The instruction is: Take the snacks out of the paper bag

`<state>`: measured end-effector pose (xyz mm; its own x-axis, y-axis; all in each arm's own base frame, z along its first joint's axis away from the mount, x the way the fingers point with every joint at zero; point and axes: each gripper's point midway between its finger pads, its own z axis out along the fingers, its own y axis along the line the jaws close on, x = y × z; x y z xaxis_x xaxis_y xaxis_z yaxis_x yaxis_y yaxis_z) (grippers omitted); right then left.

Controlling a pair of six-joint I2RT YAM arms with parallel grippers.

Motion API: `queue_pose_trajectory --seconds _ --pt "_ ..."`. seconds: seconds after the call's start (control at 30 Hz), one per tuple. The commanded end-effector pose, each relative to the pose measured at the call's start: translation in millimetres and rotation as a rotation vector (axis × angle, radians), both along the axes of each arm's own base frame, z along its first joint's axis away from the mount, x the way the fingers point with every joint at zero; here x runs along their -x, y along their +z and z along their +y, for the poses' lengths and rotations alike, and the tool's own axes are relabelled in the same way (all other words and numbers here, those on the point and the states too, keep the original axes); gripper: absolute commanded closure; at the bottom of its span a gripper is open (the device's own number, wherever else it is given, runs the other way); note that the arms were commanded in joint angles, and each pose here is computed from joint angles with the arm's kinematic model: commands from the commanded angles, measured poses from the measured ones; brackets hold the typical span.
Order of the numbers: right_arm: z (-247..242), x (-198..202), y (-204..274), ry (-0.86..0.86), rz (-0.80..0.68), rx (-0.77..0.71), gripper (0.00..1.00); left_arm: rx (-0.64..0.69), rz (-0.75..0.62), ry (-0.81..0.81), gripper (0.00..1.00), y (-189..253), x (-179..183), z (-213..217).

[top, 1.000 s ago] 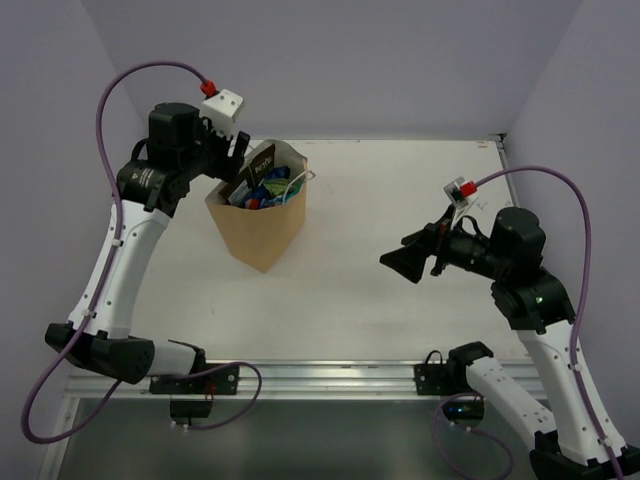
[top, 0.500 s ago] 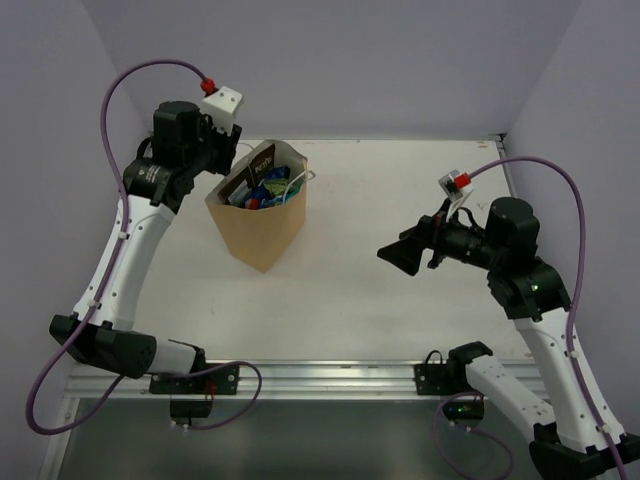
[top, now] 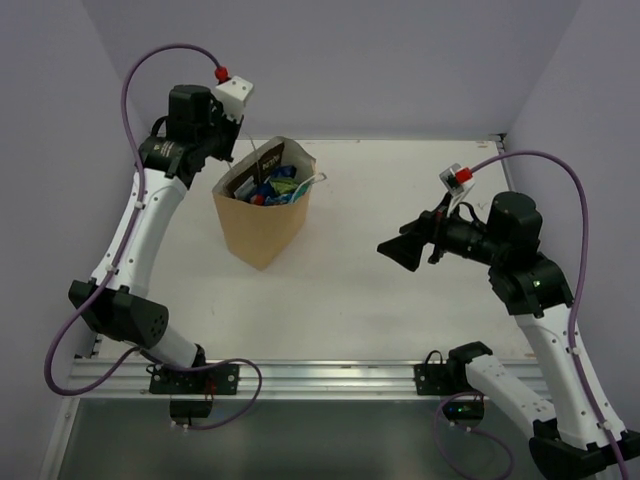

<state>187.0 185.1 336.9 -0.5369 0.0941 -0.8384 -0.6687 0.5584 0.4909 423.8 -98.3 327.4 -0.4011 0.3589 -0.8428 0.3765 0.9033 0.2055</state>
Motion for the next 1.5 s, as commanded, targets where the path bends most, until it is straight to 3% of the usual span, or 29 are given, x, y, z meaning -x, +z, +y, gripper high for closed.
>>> queue_pose_trajectory --seconds 0.0,0.17,0.33,0.6,0.87,1.0,1.13,1.3,1.47 --pt "2 -5 18 0.012 -0.063 -0.007 0.01 -0.029 -0.192 0.013 1.0 69 -15 13" --pt "4 -13 23 0.009 -0.074 -0.006 0.01 -0.062 -0.284 0.036 1.0 109 -28 18" --pt "8 -20 31 0.018 -0.098 -0.024 0.01 0.04 -0.304 -0.101 1.0 118 -20 -12" --pt "27 -37 42 0.052 -0.146 -0.024 0.01 0.004 -0.168 -0.158 1.0 46 23 -54" --pt "106 -53 17 0.129 -0.204 0.115 0.01 0.067 -0.151 -0.179 1.0 40 55 -65" --pt "135 -64 7 0.124 -0.299 0.122 0.19 0.094 -0.156 -0.205 1.0 41 59 -71" --pt "141 -88 -28 0.064 -0.28 0.176 0.23 0.121 -0.153 -0.216 1.0 41 59 -76" --pt "157 -107 -50 0.086 -0.372 0.193 0.32 0.131 -0.165 -0.231 1.0 45 59 -79" --pt "177 -132 -76 0.117 -0.459 0.25 0.34 0.126 -0.169 -0.237 1.0 47 58 -80"
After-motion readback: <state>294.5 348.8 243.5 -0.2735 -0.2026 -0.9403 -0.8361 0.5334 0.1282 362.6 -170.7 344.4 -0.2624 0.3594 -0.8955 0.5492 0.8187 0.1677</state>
